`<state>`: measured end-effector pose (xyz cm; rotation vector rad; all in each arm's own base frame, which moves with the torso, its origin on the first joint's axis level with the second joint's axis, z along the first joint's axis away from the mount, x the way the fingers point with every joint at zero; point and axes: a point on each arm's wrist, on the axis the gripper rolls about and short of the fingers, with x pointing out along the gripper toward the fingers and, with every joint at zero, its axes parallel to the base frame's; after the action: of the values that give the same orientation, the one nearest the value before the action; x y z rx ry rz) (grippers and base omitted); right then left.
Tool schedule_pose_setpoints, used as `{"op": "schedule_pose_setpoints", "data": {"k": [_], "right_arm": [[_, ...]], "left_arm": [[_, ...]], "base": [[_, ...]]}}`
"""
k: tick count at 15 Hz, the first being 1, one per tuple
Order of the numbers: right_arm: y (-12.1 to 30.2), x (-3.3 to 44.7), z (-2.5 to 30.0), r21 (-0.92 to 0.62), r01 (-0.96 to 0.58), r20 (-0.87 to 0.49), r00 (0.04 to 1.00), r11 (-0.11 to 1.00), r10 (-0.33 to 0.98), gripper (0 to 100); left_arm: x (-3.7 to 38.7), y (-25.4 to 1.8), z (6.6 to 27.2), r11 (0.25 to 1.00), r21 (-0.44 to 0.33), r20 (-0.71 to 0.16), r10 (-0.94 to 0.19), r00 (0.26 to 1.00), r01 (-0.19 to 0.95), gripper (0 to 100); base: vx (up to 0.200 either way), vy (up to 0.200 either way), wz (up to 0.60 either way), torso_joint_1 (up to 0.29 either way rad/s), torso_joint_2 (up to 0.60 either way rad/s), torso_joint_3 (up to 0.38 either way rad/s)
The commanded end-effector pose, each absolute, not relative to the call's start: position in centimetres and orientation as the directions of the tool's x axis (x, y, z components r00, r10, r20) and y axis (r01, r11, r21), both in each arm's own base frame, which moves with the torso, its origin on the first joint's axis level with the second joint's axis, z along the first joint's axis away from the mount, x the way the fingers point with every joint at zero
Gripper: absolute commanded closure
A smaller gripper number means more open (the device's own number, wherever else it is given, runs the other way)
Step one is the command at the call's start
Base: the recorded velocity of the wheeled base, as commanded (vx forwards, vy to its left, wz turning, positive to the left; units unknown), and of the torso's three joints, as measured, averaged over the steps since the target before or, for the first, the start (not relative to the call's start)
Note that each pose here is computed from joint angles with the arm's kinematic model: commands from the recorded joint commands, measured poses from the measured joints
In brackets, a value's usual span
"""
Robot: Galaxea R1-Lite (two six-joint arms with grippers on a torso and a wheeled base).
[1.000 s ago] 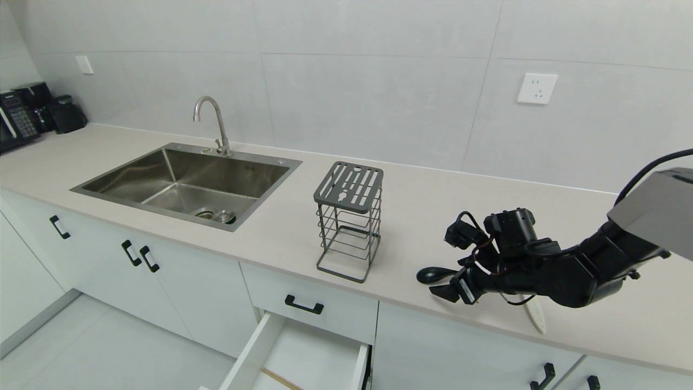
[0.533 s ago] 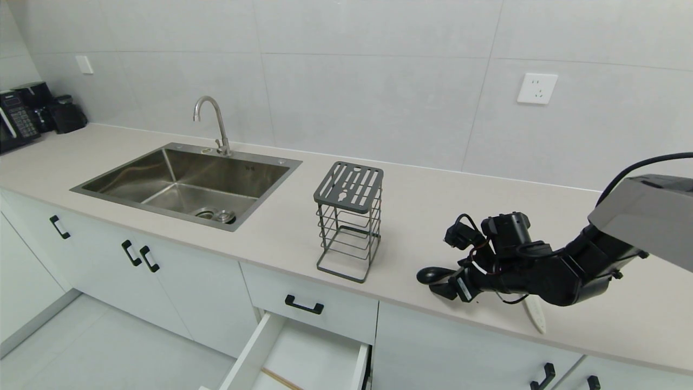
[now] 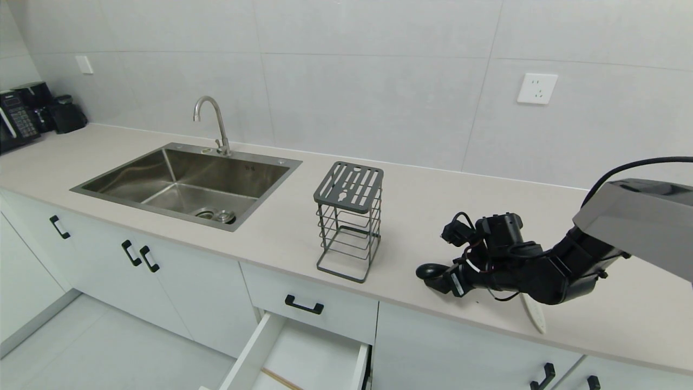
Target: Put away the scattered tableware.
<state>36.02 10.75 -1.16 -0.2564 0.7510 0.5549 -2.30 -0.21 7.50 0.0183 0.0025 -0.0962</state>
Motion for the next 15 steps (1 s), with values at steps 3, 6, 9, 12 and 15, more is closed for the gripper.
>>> {"op": "schedule_pose_setpoints", "data": {"k": [3, 6, 9, 12, 15], "right_arm": [[10.8, 35.8, -2.3, -0.014, -0.563, -0.726, 0.573, 0.826, 0.379, 100], [11.3, 35.8, -2.1, -0.017, -0.573, -0.721, 0.575, 0.819, 0.387, 100], [12.6, 35.3, -1.5, -0.024, -0.601, -0.709, 0.573, 0.799, 0.41, 100], [14.2, 34.5, -0.1, -0.034, -0.634, -0.689, 0.575, 0.773, 0.441, 100], [15.8, 31.7, 1.9, -0.02, -0.669, -0.677, 0.556, 0.743, 0.483, 100]], "left_arm": [[-2.3, -0.2, 7.5, 0.995, 0.018, -0.005, -0.095, 0.995, 0.095, 0], [-2.3, -0.2, 7.5, 0.995, 0.018, -0.005, -0.096, 0.995, 0.097, 0], [-2.3, -0.2, 7.5, 0.995, 0.02, -0.005, -0.096, 0.995, 0.097, 0], [-2.3, -0.2, 7.5, 0.995, 0.018, -0.005, -0.096, 0.995, 0.097, 0], [-2.3, -0.2, 7.5, 0.995, 0.018, -0.005, -0.096, 0.995, 0.097, 0]], "base": [[0.0, 0.0, 0.0, 0.0, 0.0, 0.0], [0.0, 0.0, 0.0, 0.0, 0.0, 0.0], [0.0, 0.0, 0.0, 0.0, 0.0, 0.0], [0.0, 0.0, 0.0, 0.0, 0.0, 0.0], [0.0, 0.0, 0.0, 0.0, 0.0, 0.0]]}}
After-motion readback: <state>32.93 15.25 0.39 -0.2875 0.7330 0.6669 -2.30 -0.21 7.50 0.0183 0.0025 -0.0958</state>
